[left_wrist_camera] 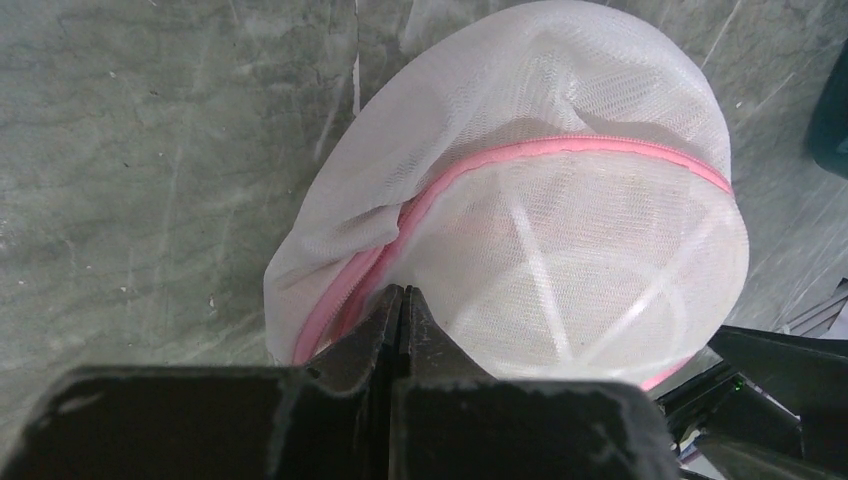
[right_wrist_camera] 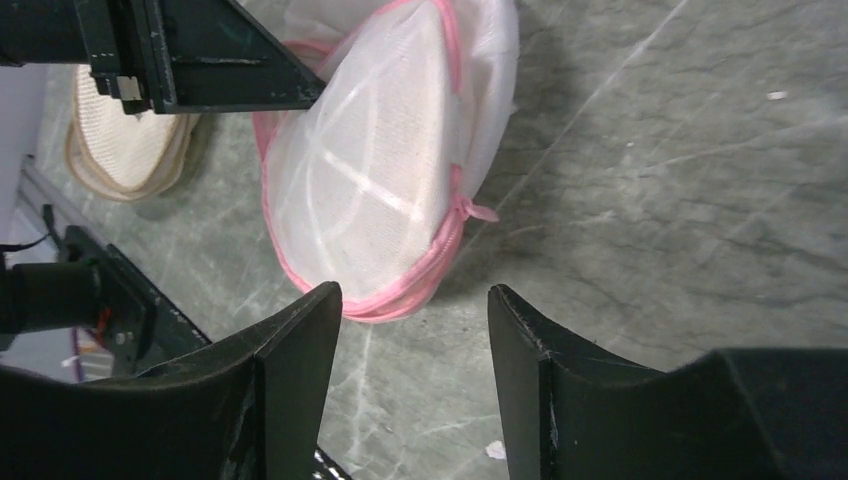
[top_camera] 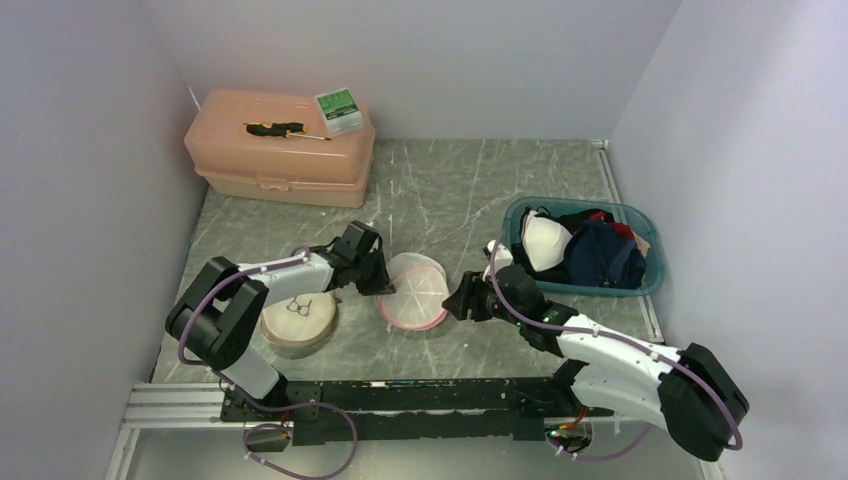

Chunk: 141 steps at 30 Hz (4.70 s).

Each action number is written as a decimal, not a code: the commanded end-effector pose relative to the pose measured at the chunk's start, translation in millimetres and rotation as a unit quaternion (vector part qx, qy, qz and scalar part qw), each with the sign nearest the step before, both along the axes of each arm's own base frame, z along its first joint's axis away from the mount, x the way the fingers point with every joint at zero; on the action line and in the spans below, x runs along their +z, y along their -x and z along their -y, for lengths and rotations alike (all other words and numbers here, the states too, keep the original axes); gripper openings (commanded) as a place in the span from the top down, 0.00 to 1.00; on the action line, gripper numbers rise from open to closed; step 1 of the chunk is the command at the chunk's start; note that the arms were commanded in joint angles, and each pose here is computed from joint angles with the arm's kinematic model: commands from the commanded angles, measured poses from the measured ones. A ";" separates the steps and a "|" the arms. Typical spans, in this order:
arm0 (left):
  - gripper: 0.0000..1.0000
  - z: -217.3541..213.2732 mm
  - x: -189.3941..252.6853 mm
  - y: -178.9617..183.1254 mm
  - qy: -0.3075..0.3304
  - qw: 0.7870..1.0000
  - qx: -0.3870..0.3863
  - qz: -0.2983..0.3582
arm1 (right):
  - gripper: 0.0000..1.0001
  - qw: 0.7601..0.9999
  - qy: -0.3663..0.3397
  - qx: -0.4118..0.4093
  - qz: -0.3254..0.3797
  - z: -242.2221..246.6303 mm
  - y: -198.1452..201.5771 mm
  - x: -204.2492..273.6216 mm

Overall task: Unzip the laundry bag and remove the bra
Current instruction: Move the laundry bag to the center of the board.

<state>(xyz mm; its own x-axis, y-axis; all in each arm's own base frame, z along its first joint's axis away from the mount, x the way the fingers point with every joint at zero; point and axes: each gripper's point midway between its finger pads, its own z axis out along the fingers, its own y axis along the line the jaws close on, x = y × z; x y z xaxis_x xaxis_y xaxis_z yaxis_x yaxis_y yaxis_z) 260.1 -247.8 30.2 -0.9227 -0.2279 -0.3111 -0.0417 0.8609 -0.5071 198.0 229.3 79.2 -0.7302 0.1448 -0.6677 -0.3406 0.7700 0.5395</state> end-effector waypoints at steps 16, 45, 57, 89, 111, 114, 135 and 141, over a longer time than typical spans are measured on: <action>0.97 -16.7 -19.5 1.8 -0.023 1.000 0.017 0.000 | 0.47 0.986 -0.126 -0.026 -0.109 -46.6 -19.7 -13.6; 0.57 -49.8 127.4 20.9 0.011 0.992 0.043 0.121 | 1.00 0.996 -0.040 -0.029 -0.073 -49.3 -101.9 -9.9; 0.58 -54.8 121.8 25.2 0.011 0.991 0.050 0.125 | 0.45 0.997 -0.012 -0.028 -0.075 -49.4 -127.6 -12.0; 0.36 -113.7 166.1 14.3 -0.086 0.960 0.102 0.246 | 0.00 0.953 -0.037 -0.237 0.186 103.2 -28.0 160.4; 0.29 -34.2 38.8 -73.0 -0.102 0.987 0.034 0.118 | 0.00 0.983 -0.022 -0.130 0.128 41.7 -41.6 86.0; 0.34 -34.7 26.3 -77.4 -0.104 0.988 0.039 0.104 | 0.00 0.984 -0.021 -0.124 0.129 41.6 -39.5 86.0; 0.73 -102.2 3.8 -74.2 -0.145 0.973 0.175 0.042 | 0.00 0.978 -0.011 -0.141 0.155 57.6 -36.6 99.8; 0.67 -140.8 23.3 -58.7 -0.136 0.958 0.246 0.048 | 0.00 0.977 -0.013 -0.141 0.160 58.6 -35.6 102.2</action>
<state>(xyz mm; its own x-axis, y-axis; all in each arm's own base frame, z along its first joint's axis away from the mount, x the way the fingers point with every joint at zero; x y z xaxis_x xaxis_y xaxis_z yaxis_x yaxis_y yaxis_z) 332.3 -139.5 41.8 -0.7483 -0.4535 -0.4841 -0.3338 0.8881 -0.3160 230.8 171.6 165.9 -0.4551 0.3190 -0.8314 -0.2558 0.8475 0.4652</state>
